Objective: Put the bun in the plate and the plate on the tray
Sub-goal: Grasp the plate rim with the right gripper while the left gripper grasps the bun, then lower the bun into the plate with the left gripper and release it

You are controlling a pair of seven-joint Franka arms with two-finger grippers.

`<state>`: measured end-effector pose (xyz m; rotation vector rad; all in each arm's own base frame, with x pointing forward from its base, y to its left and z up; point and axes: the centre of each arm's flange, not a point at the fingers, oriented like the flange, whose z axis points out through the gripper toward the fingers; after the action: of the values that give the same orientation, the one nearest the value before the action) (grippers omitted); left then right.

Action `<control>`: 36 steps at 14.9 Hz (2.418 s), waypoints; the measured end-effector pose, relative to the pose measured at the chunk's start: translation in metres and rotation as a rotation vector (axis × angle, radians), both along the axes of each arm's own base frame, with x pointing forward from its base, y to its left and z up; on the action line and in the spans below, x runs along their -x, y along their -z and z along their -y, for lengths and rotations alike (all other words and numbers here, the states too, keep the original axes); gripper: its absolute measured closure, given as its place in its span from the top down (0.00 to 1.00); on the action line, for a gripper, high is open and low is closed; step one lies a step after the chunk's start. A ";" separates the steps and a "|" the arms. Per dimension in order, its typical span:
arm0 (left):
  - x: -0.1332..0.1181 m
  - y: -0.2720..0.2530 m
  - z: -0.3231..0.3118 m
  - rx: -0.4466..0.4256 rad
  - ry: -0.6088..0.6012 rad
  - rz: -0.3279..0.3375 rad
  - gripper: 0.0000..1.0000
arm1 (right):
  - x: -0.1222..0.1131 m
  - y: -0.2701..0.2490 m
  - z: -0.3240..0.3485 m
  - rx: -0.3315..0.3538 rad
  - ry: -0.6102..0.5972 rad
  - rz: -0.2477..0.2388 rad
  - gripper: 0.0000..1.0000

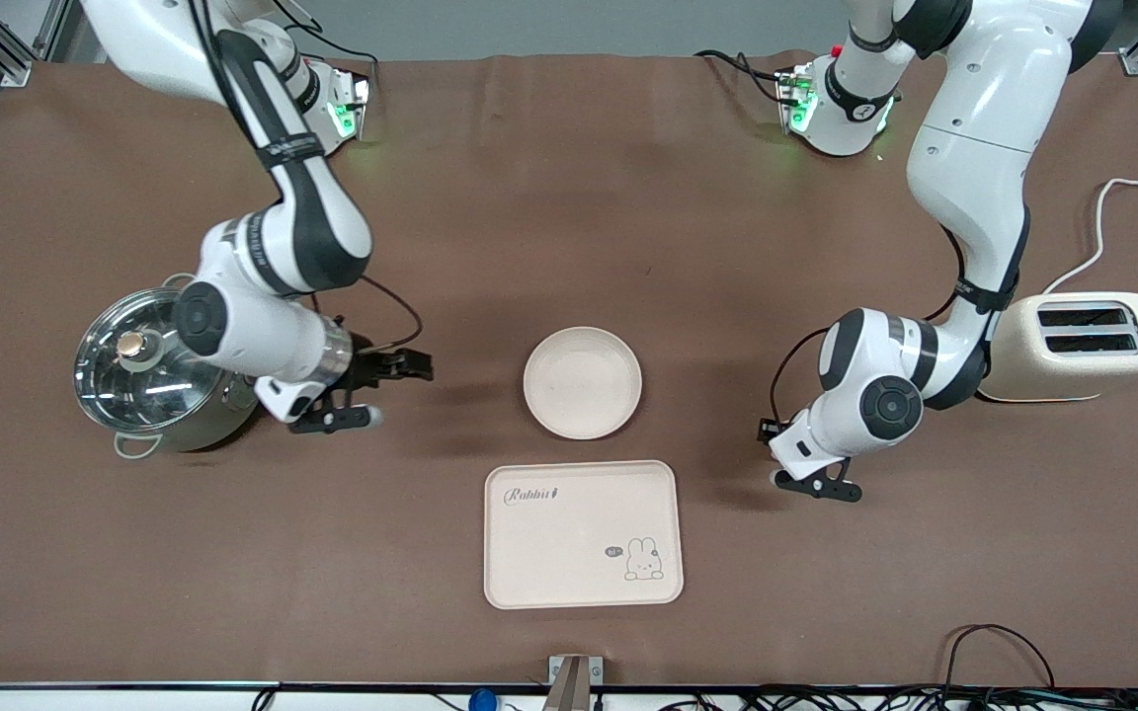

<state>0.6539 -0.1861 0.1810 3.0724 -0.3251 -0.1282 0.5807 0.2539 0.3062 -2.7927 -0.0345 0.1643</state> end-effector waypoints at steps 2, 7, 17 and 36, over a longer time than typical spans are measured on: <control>0.001 -0.004 0.009 0.012 0.009 0.004 0.30 | 0.026 0.023 -0.032 -0.018 0.035 0.029 1.00; 0.004 -0.047 0.081 0.103 -0.140 0.035 0.22 | 0.076 0.060 -0.105 0.007 0.108 0.095 1.00; 0.079 -0.053 0.252 0.129 -0.444 -0.040 0.23 | 0.056 0.111 -0.130 -0.047 0.288 0.079 1.00; 0.029 -0.102 0.192 0.073 -0.318 0.044 1.00 | 0.043 0.121 -0.135 -0.049 0.265 0.105 0.04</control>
<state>0.6248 -0.3779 0.2827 3.0077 0.1558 -0.0337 0.5381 0.3894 0.1854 -2.7215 0.2998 -0.0477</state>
